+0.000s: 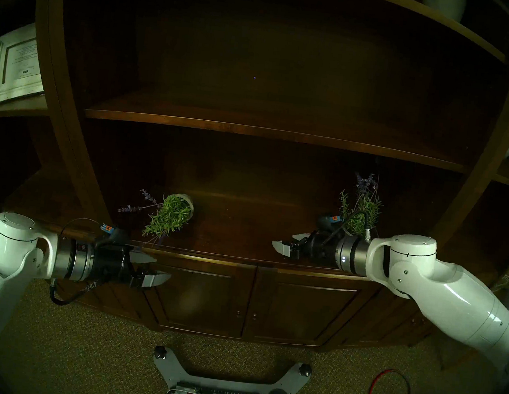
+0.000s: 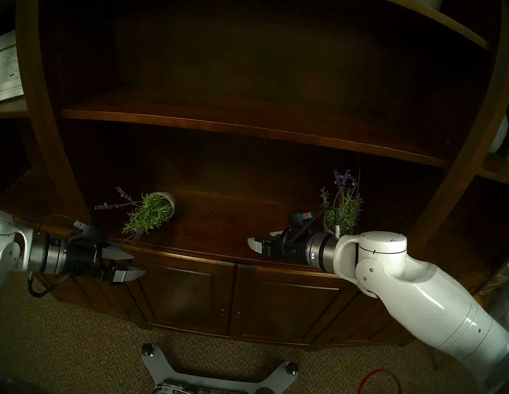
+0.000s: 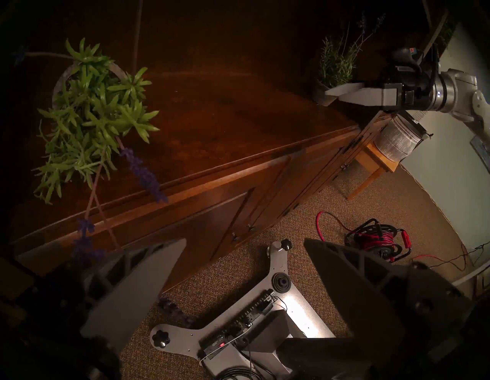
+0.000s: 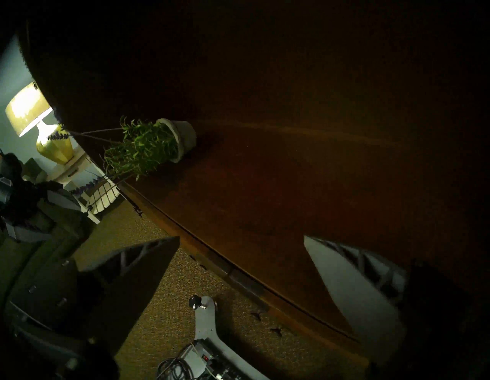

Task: Place the fake decorative plant upright

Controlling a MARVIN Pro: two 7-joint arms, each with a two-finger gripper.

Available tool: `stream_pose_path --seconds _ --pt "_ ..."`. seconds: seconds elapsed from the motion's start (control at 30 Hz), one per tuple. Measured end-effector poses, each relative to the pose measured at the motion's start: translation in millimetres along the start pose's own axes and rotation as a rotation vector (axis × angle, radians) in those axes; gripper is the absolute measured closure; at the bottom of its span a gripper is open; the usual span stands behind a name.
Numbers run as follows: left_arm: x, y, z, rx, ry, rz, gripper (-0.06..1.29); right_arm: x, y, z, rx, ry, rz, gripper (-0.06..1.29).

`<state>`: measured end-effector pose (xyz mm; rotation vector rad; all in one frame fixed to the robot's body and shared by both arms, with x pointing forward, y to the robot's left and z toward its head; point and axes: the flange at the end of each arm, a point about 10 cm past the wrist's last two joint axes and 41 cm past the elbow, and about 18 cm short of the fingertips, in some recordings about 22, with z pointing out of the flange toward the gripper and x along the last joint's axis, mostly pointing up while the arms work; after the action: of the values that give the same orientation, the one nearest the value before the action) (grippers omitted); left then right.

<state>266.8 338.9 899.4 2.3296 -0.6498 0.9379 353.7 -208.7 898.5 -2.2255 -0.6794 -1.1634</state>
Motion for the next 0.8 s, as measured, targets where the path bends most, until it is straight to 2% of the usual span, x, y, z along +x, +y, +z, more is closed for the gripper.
stream_pose_path --seconds 0.1,0.2,0.43,0.8 --pt "0.1 0.1 -0.2 0.001 0.003 -0.001 0.02 -3.1 1.4 -0.8 0.010 0.025 -0.041 0.01" --pt "0.1 0.2 -0.4 0.001 0.005 -0.002 0.02 -7.4 6.4 -0.7 0.006 0.046 -0.051 0.01" --pt "0.2 0.5 -0.6 0.002 0.009 -0.003 0.02 -22.2 21.7 -3.5 -0.022 0.051 -0.023 0.01" --pt "0.0 0.7 -0.6 0.002 0.012 -0.005 0.02 -29.9 25.6 -7.7 -0.024 0.073 -0.012 0.01"
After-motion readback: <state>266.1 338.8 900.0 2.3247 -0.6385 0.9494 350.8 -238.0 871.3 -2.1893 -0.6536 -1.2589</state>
